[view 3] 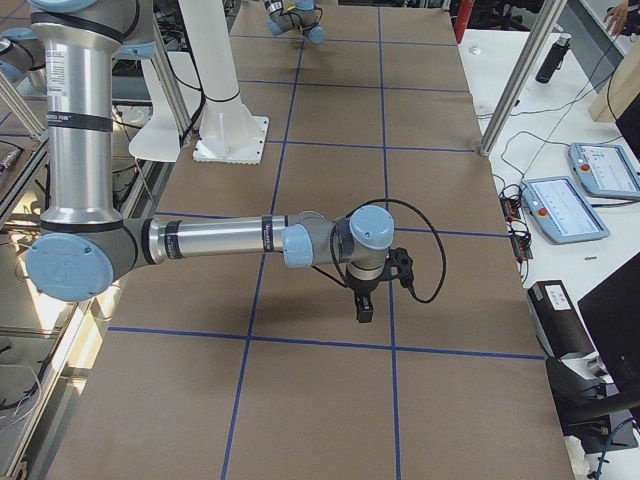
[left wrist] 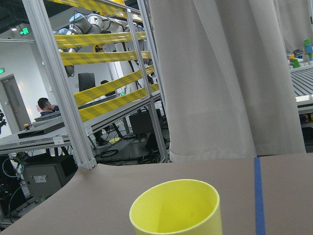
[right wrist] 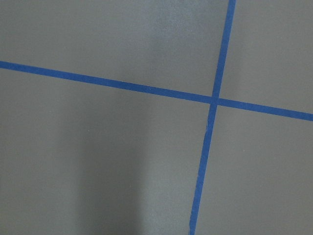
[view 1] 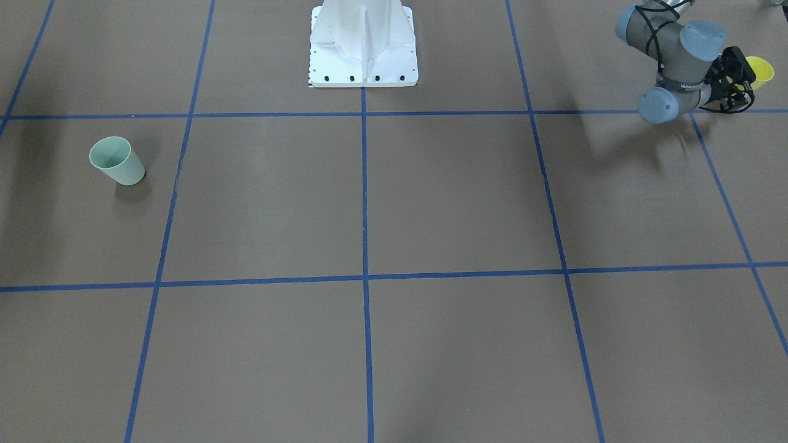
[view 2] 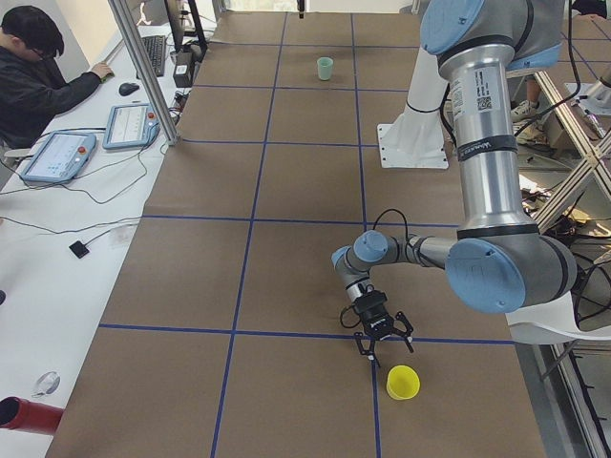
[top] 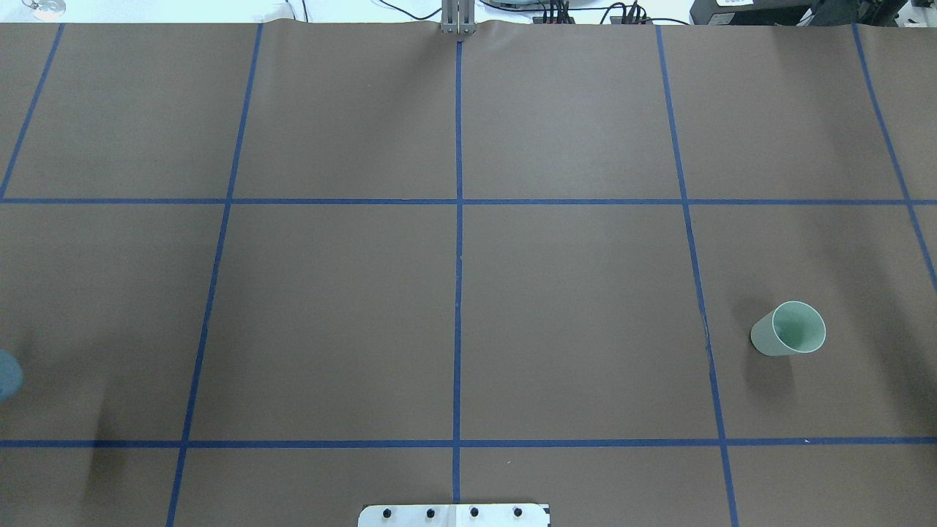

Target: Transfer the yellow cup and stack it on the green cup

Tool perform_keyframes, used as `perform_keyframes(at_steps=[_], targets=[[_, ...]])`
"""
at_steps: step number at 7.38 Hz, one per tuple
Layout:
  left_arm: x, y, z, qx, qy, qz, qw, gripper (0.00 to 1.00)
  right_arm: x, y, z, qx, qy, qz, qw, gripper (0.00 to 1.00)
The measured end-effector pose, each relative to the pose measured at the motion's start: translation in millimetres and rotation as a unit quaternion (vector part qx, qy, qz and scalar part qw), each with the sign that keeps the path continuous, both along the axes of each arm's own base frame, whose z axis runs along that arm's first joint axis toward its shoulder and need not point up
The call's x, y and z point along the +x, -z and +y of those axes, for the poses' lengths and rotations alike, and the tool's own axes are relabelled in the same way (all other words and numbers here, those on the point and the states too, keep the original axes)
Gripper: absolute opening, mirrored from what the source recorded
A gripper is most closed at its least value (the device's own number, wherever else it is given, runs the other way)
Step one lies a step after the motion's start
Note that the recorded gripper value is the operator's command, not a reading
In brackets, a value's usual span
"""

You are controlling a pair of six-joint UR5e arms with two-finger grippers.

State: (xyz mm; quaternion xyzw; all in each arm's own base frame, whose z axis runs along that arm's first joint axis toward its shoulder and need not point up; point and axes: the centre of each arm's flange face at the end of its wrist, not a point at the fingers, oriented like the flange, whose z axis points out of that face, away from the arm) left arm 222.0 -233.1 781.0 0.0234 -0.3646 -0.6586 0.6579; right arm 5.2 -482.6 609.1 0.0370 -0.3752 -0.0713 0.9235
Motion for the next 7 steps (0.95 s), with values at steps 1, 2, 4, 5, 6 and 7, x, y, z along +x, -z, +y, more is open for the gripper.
perform_keyframes(at_steps=[1,2,4,5,6,7], targets=[[4,-8,3,0.001,0.003,-0.006,1.0000,1.00,0,0,0,0.001,0.000,0.000,1.0000,1.00],[5,-13,4,0.001,0.003,-0.009,0.9999,1.00,0,1,0,0.001,0.000,0.001,1.0000,1.00],[0,-27,7,-0.002,0.001,-0.023,0.9997,1.00,0,4,-1,0.004,0.000,0.001,1.0000,1.00],[-5,-37,9,-0.005,0.001,-0.032,0.9995,1.00,0,5,-1,0.005,0.000,0.001,1.0000,1.00],[-9,-45,11,-0.007,0.001,-0.039,0.9992,1.00,0,7,-1,0.007,0.000,0.001,1.0000,1.00],[-12,-53,13,-0.007,0.001,-0.044,0.9990,1.00,0,7,-1,0.007,0.000,0.001,1.0000,1.00]])
